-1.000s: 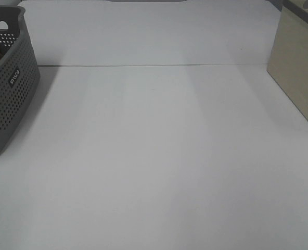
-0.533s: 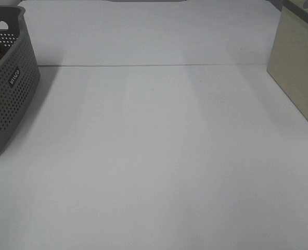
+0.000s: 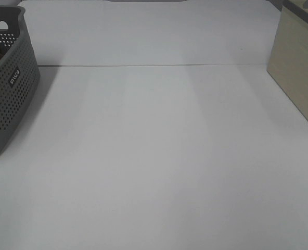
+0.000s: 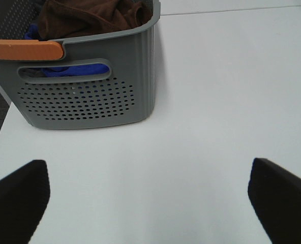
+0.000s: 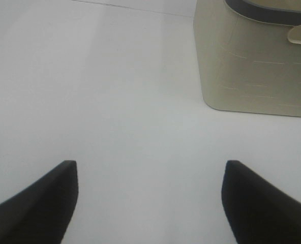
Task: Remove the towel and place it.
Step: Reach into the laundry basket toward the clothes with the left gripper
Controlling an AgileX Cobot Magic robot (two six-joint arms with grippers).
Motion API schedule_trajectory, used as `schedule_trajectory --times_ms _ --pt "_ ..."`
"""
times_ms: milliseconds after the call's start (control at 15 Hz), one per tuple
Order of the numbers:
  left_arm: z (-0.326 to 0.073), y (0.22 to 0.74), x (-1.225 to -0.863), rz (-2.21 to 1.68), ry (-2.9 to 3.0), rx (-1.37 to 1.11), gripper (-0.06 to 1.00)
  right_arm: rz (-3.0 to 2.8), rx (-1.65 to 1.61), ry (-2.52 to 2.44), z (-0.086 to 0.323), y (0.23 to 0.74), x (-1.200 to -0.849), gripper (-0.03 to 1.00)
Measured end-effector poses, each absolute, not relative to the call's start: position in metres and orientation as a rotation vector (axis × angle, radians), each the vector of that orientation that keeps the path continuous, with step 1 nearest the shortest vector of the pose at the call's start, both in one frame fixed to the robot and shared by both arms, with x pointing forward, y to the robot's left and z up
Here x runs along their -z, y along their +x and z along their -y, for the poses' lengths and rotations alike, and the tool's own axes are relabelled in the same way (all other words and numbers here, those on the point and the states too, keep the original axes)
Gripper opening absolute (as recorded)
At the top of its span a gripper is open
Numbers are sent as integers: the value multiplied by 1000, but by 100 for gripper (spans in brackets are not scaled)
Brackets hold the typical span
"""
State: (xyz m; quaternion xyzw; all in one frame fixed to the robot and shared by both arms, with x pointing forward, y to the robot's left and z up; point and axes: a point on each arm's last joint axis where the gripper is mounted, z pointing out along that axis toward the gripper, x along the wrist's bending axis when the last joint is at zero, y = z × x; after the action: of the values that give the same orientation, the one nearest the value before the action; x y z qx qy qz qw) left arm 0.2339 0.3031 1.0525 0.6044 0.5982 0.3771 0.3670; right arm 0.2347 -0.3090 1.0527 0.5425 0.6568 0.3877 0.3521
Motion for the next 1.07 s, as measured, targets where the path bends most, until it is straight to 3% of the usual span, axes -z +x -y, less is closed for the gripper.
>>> schedule_trajectory --times_ms 1067 --pt "-303 234 -1053 -1533 1558 -972 99 -1700 -1003 1404 309 235 -1053 75"
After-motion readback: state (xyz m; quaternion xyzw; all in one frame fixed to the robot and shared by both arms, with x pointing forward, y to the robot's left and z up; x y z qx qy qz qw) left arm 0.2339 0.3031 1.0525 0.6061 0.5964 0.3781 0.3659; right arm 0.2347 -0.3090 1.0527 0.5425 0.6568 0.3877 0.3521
